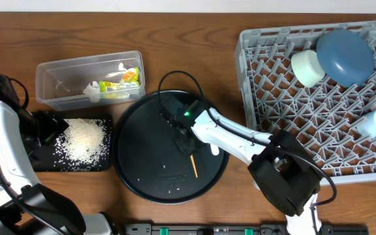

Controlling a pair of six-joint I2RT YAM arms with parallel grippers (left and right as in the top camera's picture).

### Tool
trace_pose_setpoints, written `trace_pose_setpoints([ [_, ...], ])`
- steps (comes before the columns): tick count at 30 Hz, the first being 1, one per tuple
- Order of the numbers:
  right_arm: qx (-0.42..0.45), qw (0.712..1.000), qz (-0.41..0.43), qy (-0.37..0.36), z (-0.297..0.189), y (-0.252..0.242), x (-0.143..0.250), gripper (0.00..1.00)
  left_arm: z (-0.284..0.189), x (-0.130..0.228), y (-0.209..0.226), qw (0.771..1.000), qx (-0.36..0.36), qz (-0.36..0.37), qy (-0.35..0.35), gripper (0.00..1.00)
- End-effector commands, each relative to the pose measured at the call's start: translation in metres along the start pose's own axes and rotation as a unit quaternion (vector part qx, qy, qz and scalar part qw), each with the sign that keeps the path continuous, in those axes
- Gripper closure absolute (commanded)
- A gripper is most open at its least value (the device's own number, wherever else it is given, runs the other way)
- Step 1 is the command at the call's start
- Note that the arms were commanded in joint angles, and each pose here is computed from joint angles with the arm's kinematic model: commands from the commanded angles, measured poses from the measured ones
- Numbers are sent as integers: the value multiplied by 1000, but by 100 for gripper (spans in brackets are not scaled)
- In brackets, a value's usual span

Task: Sort waste into correct bins and load items into the dishwasher rack
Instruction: 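Reach the right gripper to the wooden chopstick on the round tray and grasp it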

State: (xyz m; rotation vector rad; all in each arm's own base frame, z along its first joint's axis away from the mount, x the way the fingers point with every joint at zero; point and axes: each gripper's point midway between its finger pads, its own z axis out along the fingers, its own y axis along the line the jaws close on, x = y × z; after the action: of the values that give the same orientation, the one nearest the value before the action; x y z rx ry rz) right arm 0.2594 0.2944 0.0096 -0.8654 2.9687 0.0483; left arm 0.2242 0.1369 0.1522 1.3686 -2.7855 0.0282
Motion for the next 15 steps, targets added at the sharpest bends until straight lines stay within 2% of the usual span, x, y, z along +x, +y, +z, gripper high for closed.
trace_pose_setpoints([
  [1,14,1000,5,-10,0,0,-4,54,-2,0,0,1000,1,-4,-1,12],
  [15,-7,1000,21,5,14,16,1,60,-2,0,0,1000,1,-4,-1,12],
])
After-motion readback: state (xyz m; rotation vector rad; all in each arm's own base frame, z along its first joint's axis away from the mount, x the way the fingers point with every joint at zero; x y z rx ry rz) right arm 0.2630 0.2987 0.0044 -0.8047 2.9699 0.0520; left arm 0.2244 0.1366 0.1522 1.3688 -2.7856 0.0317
